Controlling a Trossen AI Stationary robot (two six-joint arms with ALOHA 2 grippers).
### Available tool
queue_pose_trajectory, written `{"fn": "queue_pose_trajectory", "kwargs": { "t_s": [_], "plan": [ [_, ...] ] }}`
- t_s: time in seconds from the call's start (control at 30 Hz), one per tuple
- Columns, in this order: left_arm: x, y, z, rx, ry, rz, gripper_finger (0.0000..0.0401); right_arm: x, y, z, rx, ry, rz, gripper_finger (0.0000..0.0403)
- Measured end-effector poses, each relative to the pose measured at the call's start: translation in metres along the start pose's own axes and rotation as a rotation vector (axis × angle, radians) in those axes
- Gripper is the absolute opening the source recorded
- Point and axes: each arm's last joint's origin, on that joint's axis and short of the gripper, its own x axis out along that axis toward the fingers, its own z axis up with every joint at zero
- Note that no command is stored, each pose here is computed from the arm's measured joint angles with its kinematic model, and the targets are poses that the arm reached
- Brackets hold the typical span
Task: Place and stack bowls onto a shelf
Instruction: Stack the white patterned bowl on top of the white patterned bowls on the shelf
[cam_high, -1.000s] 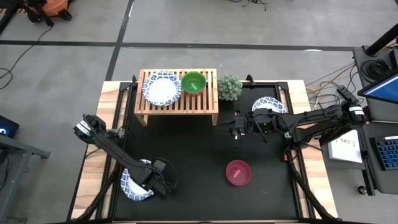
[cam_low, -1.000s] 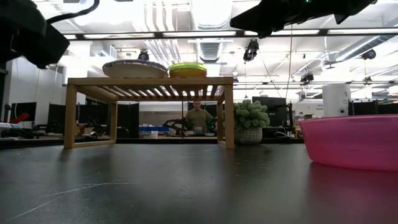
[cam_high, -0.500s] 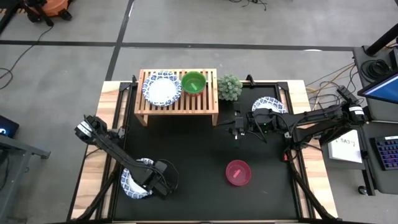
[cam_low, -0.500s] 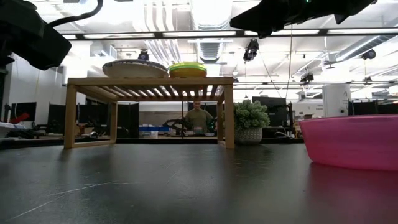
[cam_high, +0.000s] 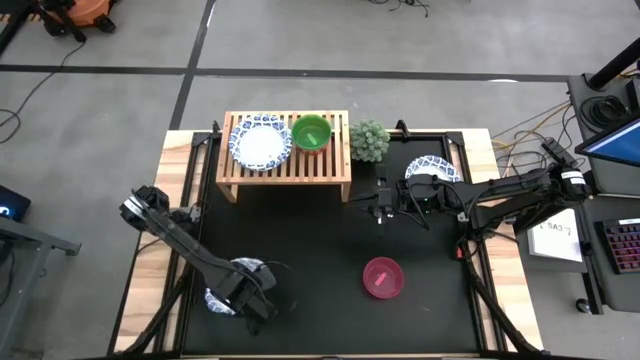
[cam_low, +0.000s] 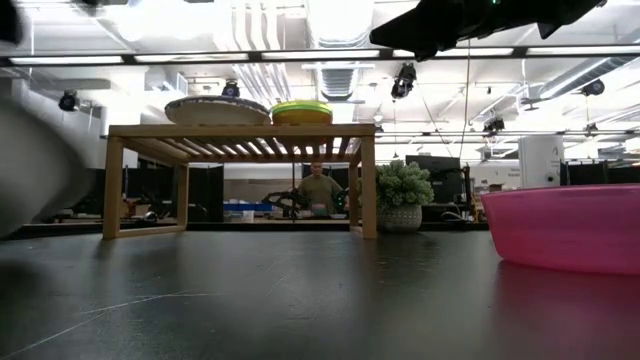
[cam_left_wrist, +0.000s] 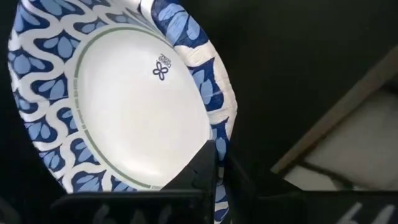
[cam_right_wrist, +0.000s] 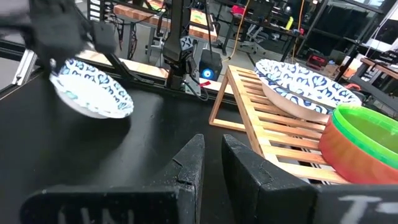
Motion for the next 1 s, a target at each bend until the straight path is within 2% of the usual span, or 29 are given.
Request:
{"fn": "queue_pose_trajectory", "kwargs": {
  "t_s": [0.13,0.23,0.33,0.43,0.53,0.6,0.7,0.83,1.0],
  "plan": [
    [-0.038,-0.015,0.003,0.208,-0.155,-0.063,0.0001,0.0,0.0,0.0,0.0,0.0,0.0,0.0047],
    [-0.066,-0.022,0.006,0.338,-0.33,-0.04,0.0,0.0,0.0,0.0,0.0,-0.004,-0.001,0.0047],
    [-0.088,-0.021,0.008,0.439,-0.499,0.064,0.0,0.0,0.0,0.001,0.0,-0.005,-0.001,0.0047],
    [-0.108,-0.012,0.01,0.515,-0.606,0.216,0.0,0.0,0.0,0.001,0.0,-0.005,-0.001,0.0047],
    [-0.124,0.003,0.015,0.536,-0.676,0.399,0.0,0.0,0.0,0.001,0.0,-0.005,-0.001,0.0047],
    [-0.133,0.008,0.023,0.55,-0.741,0.456,0.0,0.0,0.0,0.001,0.0,-0.005,-0.001,0.0047],
    [-0.143,0.021,0.038,0.59,-0.76,0.524,0.0,0.0,0.0,0.001,0.0,-0.006,-0.002,0.0047],
    [-0.15,0.045,0.065,0.606,-0.707,0.643,0.0,0.0,0.0,0.001,0.001,-0.004,-0.001,0.0047],
    [-0.159,0.084,0.099,0.543,-0.627,0.724,0.0,0.0,0.0,0.0,0.006,0.0,0.0,0.0047]
  ]
}}
